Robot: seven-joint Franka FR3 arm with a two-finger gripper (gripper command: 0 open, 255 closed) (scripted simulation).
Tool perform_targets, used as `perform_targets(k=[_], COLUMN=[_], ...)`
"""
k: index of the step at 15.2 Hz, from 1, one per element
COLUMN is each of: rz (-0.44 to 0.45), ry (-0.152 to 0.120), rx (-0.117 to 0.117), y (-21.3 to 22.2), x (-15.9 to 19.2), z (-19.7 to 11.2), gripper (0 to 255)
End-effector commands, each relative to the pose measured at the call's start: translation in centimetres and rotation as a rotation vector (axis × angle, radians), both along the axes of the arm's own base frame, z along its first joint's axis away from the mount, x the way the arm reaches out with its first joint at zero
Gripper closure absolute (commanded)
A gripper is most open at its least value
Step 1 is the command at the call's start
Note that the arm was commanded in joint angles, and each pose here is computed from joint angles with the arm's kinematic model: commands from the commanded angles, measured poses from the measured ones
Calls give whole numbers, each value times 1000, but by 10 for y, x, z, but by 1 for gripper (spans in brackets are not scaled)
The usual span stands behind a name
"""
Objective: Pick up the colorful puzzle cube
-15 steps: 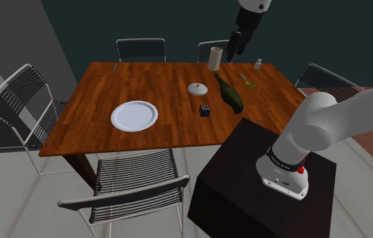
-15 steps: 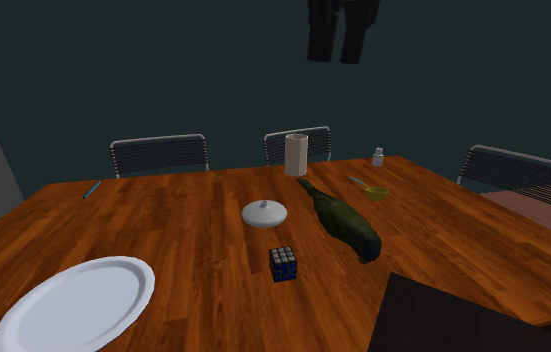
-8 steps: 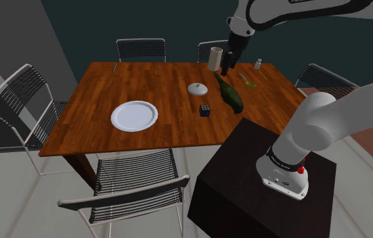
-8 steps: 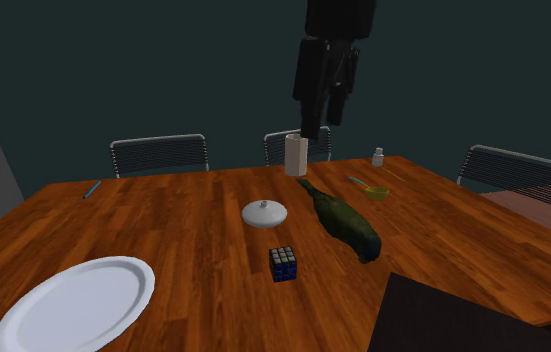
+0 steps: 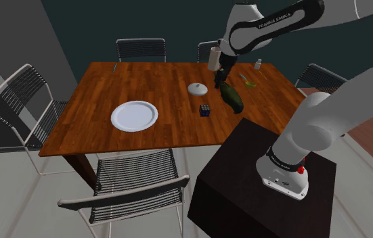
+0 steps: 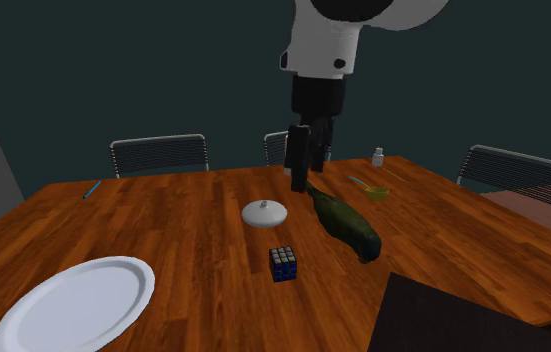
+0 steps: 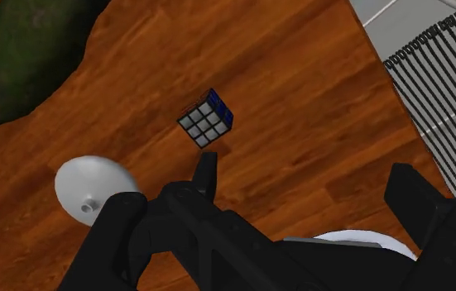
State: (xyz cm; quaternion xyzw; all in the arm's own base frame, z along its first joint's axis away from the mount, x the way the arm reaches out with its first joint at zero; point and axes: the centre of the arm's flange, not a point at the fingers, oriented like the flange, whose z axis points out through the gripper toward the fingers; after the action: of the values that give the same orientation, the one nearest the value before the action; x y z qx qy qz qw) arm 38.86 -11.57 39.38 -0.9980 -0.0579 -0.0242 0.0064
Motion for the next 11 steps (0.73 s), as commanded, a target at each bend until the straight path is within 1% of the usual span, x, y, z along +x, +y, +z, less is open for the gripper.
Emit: perform_targets(k=[1, 11], rz=[16, 93], ry=[3, 28], rx=[-3, -10], y=[-10, -53], x=[7, 50], z=[-21, -139], gripper=[0, 0])
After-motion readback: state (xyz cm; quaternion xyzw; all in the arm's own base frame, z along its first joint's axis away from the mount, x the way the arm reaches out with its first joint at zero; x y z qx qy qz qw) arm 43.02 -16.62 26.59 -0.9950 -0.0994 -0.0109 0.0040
